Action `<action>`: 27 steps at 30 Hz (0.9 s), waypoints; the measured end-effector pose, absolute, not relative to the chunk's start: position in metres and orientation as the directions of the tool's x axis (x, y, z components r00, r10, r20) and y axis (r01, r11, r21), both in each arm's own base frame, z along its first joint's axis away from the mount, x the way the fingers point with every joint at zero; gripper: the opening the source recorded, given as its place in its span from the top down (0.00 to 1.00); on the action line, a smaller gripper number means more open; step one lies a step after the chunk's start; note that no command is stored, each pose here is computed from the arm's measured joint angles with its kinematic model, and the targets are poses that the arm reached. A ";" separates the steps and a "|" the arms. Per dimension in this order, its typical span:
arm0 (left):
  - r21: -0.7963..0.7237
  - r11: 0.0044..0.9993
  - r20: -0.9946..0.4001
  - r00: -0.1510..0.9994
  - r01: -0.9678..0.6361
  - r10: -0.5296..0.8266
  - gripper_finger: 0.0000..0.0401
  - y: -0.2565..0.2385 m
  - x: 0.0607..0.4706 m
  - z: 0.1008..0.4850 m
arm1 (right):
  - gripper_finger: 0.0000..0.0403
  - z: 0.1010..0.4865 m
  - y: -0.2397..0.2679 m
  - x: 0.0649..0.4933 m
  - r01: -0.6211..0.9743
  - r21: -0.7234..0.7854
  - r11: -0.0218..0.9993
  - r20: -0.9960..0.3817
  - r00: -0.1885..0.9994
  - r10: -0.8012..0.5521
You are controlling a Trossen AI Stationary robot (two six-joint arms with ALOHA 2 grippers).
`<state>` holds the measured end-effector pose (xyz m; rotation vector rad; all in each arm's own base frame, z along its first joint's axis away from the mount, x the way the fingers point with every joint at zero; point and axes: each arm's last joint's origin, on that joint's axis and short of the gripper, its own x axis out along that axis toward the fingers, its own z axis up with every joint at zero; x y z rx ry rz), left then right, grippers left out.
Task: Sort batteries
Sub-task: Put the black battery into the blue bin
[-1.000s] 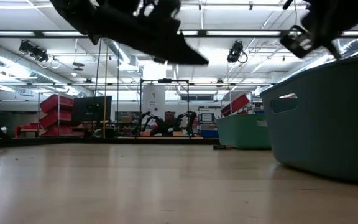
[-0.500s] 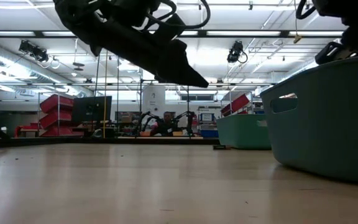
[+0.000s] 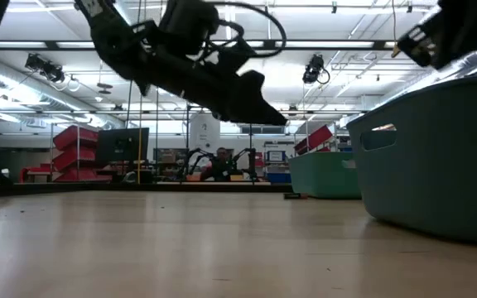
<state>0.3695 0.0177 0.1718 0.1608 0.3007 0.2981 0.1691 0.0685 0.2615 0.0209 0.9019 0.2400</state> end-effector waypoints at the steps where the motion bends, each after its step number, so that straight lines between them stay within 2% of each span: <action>1: 0.192 0.945 -0.258 0.915 -0.267 0.311 0.62 0.020 0.372 0.167 | 0.81 0.266 0.066 0.166 -0.189 0.085 0.978 -0.756 0.627 0.187; 5: 0.060 0.950 -0.209 0.927 -0.305 0.311 0.62 0.030 0.390 0.161 | 0.80 0.280 0.055 0.154 -0.134 -0.022 0.991 -0.680 0.729 0.084; 7: 0.029 0.947 -0.234 0.919 -0.319 0.317 0.62 0.036 0.402 0.161 | 0.81 0.285 0.050 0.149 -0.116 -0.045 0.992 -0.652 0.756 0.059; 12: 0.143 0.933 -0.422 0.832 -0.331 0.360 0.62 0.045 0.419 0.140 | 0.80 0.292 0.042 0.143 -0.099 -0.056 0.994 -0.608 0.792 0.045; 22: 0.171 0.911 -0.487 0.771 -0.376 0.410 0.62 0.071 0.416 0.131 | 0.80 0.291 0.044 0.146 -0.142 -0.084 0.986 -0.613 0.788 0.062; 27: 0.132 0.940 -0.518 0.787 -0.313 0.335 0.62 0.083 0.416 0.119 | 0.81 0.289 0.045 0.149 -0.161 -0.108 0.981 -0.622 0.780 0.060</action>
